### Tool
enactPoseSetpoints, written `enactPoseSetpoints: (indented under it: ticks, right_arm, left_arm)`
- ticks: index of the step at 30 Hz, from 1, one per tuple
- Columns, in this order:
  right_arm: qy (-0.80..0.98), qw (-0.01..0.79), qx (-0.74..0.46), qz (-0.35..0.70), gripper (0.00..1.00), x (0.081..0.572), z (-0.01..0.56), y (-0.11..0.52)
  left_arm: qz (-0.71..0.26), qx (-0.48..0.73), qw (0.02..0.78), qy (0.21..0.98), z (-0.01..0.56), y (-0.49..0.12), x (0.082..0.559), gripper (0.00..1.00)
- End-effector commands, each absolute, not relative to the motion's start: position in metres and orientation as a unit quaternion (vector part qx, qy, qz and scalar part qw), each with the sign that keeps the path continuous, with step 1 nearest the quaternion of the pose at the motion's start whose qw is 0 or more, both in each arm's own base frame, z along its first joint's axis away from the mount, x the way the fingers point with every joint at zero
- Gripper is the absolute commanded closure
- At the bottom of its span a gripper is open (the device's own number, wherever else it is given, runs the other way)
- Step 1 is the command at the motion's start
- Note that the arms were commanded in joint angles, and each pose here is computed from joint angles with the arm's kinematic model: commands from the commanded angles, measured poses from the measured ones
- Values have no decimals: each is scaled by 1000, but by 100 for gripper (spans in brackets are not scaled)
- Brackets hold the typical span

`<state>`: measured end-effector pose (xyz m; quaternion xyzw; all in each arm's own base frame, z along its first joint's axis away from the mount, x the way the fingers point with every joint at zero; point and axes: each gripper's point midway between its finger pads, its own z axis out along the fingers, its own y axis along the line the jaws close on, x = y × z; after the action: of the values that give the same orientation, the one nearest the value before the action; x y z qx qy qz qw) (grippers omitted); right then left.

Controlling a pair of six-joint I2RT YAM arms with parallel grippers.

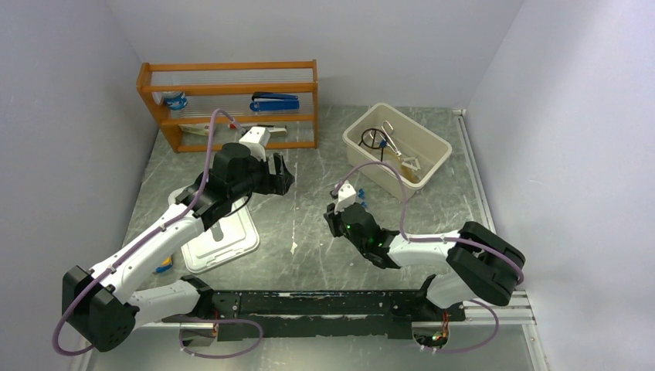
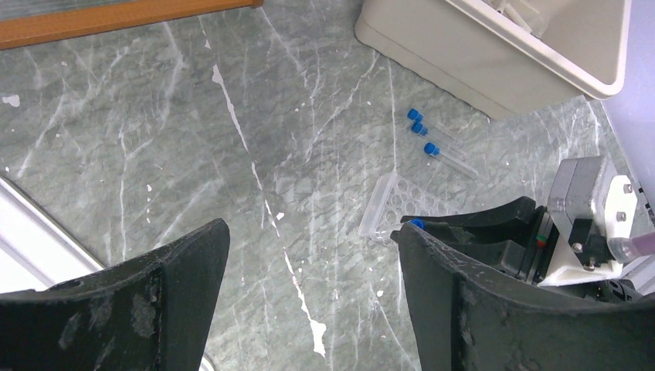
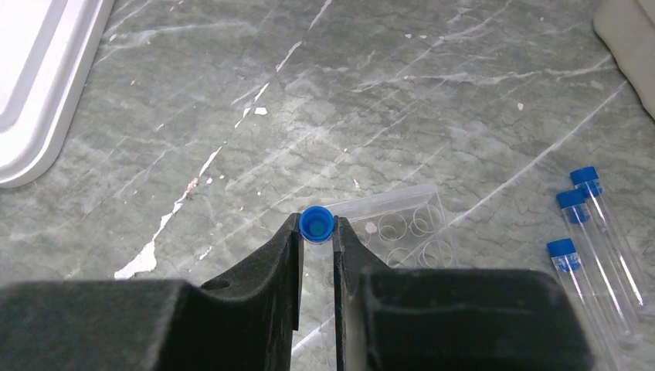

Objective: Organize the chemistry lab equipment

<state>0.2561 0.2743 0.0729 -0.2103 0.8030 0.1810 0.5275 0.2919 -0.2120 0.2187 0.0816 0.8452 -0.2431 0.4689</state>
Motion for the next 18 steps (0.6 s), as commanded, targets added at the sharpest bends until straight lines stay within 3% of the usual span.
enactPoseSetpoints:
  ticks: [1, 11, 18]
  right_arm:
    - [792, 539, -228, 170, 83, 253, 72, 273]
    - [787, 547, -244, 149, 82, 255, 74, 272]
    - [782, 542, -232, 202, 55, 251, 106, 290]
  left_arm:
    - [-245, 78, 480, 839, 224, -212, 294, 16]
    - [-244, 77, 479, 839, 223, -211, 294, 16]
    - [-241, 77, 481, 839, 225, -210, 294, 15]
